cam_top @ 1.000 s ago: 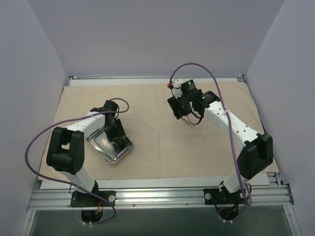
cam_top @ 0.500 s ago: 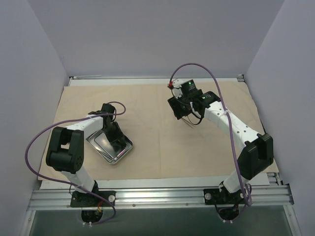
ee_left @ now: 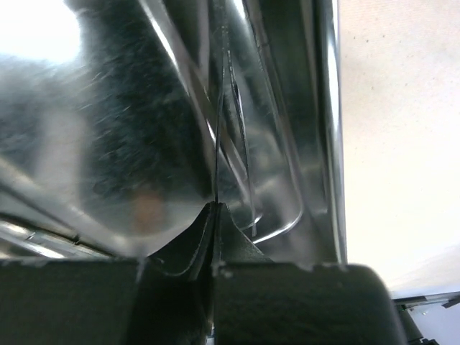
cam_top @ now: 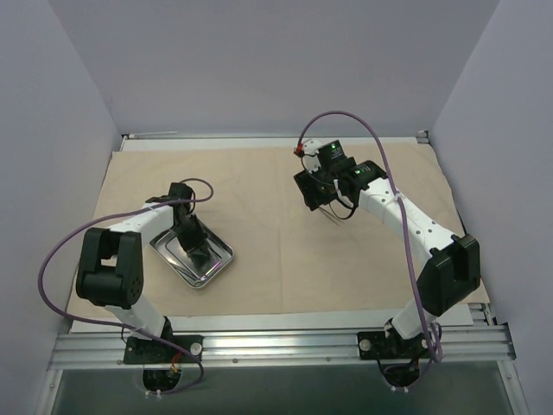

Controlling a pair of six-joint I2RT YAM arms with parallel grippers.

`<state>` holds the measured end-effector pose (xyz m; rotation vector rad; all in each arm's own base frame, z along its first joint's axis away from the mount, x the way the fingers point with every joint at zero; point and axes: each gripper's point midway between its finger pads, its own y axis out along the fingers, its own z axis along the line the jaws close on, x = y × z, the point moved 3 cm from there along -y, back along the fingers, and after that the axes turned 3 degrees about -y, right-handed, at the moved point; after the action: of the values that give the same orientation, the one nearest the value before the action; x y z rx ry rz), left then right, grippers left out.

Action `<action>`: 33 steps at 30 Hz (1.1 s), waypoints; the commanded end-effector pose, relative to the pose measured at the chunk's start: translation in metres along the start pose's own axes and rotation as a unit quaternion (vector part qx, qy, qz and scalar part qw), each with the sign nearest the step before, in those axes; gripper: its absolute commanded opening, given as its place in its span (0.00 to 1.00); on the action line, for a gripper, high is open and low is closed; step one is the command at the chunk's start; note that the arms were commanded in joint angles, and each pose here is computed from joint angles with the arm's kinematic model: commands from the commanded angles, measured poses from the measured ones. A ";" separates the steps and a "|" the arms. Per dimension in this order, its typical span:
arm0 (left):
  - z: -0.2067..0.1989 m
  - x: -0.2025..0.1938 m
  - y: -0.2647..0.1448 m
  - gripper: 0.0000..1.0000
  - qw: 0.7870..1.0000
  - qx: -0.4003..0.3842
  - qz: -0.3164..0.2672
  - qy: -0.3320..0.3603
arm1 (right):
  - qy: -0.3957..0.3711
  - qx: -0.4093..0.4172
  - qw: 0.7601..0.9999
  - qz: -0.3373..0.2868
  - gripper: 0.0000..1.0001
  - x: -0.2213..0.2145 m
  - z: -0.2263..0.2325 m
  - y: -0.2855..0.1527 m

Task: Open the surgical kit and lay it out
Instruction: Pick up the medical item from the container, then place the medical item in the surgical kit.

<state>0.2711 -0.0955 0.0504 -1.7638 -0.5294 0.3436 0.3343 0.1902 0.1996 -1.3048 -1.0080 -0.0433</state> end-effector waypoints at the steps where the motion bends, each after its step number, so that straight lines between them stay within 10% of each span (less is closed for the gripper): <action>1: 0.005 0.006 -0.025 0.02 0.999 0.002 -0.031 0.029 | 0.007 0.016 1.000 -0.023 0.51 0.011 0.004 -0.010; 14: -0.034 -0.009 -0.093 0.02 0.978 -0.160 -0.053 0.127 | 0.076 0.223 0.967 -0.093 0.55 0.068 0.069 0.008; 33: -0.136 -0.036 -0.185 0.02 0.826 -0.504 -0.012 0.251 | 0.165 0.542 0.801 -0.196 0.64 0.114 0.135 -0.033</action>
<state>0.2743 -0.1779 0.2252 -2.6057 -0.3928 -0.3431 0.3175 0.3483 0.2366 -0.2053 -0.6888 -0.0093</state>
